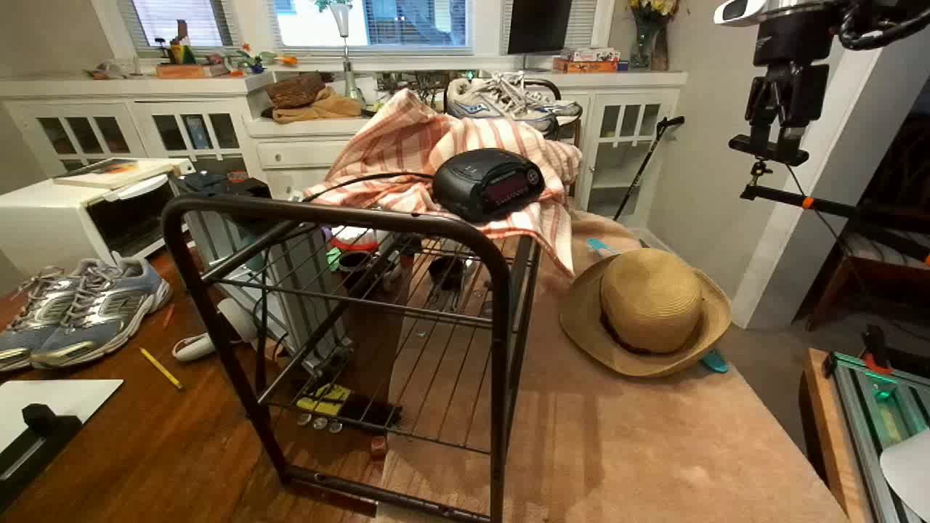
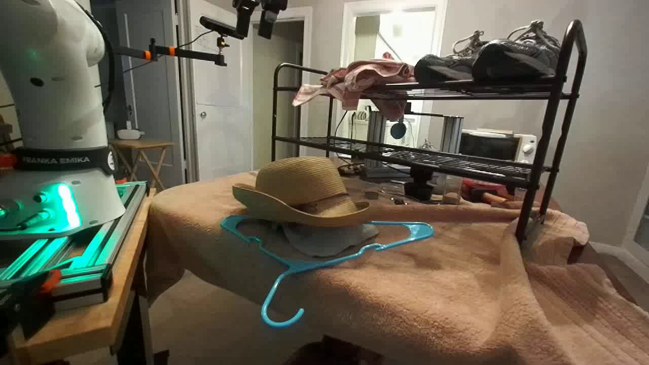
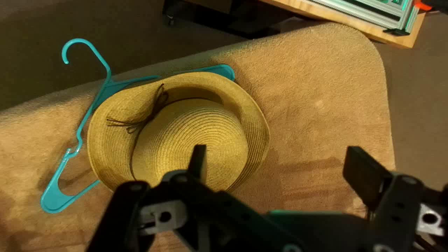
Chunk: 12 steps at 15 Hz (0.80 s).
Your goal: Push the alarm clock downwards
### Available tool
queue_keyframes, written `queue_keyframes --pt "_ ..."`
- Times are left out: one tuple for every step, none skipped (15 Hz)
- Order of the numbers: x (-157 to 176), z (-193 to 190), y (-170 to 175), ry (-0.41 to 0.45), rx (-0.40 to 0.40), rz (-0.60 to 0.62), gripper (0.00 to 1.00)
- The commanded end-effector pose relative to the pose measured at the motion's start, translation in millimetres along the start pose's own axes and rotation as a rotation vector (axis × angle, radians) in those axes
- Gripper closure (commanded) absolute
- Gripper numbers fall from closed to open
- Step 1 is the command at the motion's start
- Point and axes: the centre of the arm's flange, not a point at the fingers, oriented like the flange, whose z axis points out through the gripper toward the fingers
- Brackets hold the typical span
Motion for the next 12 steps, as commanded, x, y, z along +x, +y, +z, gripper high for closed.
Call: queue_keyframes --pt "0 0 0 0.000 0.000 0.000 0.00" --pt "0 0 0 0.000 0.000 0.000 0.00" --pt "0 0 0 0.000 0.000 0.000 0.00" --pt "0 0 0 0.000 0.000 0.000 0.00" --pt "0 0 0 0.000 0.000 0.000 0.00" --pt "0 0 0 0.000 0.000 0.000 0.00" --pt "8 0 1 -0.008 -0.022 0.025 0.00" --pt "20 0 -2 -0.009 -0.024 0.046 0.00" --pt "33 0 -6 -0.003 -0.038 0.056 0.00" --pt "46 -2 -13 0.001 -0.059 0.084 0.00" --pt "58 -4 -21 0.020 -0.065 0.089 0.00" --pt "70 -6 -30 0.025 -0.093 0.106 0.00"
